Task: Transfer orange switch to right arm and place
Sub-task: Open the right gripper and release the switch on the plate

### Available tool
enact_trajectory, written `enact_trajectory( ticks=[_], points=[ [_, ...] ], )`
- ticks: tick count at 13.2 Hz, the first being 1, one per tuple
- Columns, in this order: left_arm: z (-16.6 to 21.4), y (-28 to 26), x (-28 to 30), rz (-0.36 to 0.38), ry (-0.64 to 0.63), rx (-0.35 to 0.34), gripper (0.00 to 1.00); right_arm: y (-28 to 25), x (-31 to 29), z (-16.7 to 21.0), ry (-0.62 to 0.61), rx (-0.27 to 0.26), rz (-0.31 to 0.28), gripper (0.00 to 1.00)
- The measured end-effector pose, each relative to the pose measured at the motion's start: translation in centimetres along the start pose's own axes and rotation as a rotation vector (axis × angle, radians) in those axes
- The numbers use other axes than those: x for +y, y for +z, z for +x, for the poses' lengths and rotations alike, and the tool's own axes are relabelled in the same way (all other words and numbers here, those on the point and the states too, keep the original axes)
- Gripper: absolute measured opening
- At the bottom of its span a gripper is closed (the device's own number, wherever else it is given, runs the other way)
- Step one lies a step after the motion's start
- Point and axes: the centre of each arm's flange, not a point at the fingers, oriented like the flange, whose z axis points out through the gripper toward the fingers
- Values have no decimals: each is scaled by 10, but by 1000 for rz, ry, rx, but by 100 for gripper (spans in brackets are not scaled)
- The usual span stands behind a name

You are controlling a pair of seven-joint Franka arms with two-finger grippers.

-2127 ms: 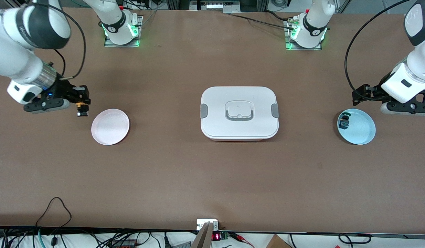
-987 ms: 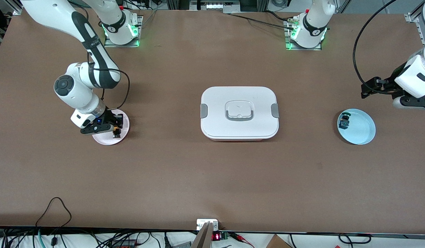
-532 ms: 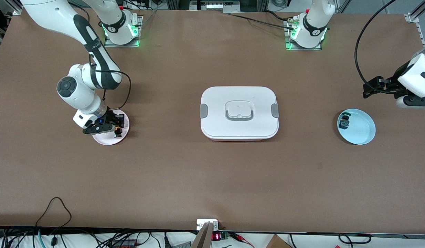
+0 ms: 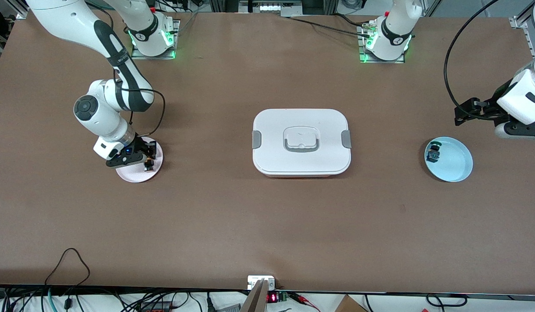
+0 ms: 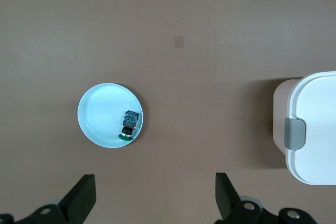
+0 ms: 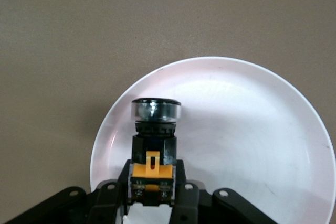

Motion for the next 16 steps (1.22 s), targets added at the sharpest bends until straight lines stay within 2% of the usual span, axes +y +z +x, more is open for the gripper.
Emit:
enact_trajectory(
  ticks=[3, 4, 8, 10, 13, 16],
  points=[
    [0, 1, -1, 0, -2, -5, 100, 1, 3, -1, 0, -1, -2, 33],
    [-1, 1, -1, 0, -2, -7, 100, 1, 4, -1, 1, 0, -3, 40],
    [-2, 2, -1, 0, -1, -23, 100, -14, 4, 7, 0, 14, -3, 81],
    [-4, 2, -1, 0, -1, -40, 100, -47, 2, 17, 0, -3, 6, 100],
    [-8, -3, -1, 0, -3, -38, 100, -134, -7, 39, 23, -54, 30, 100],
    [-18, -3, -1, -6, -5, 12, 100, -235, -12, 57, -6, -105, 22, 100]
  ],
)
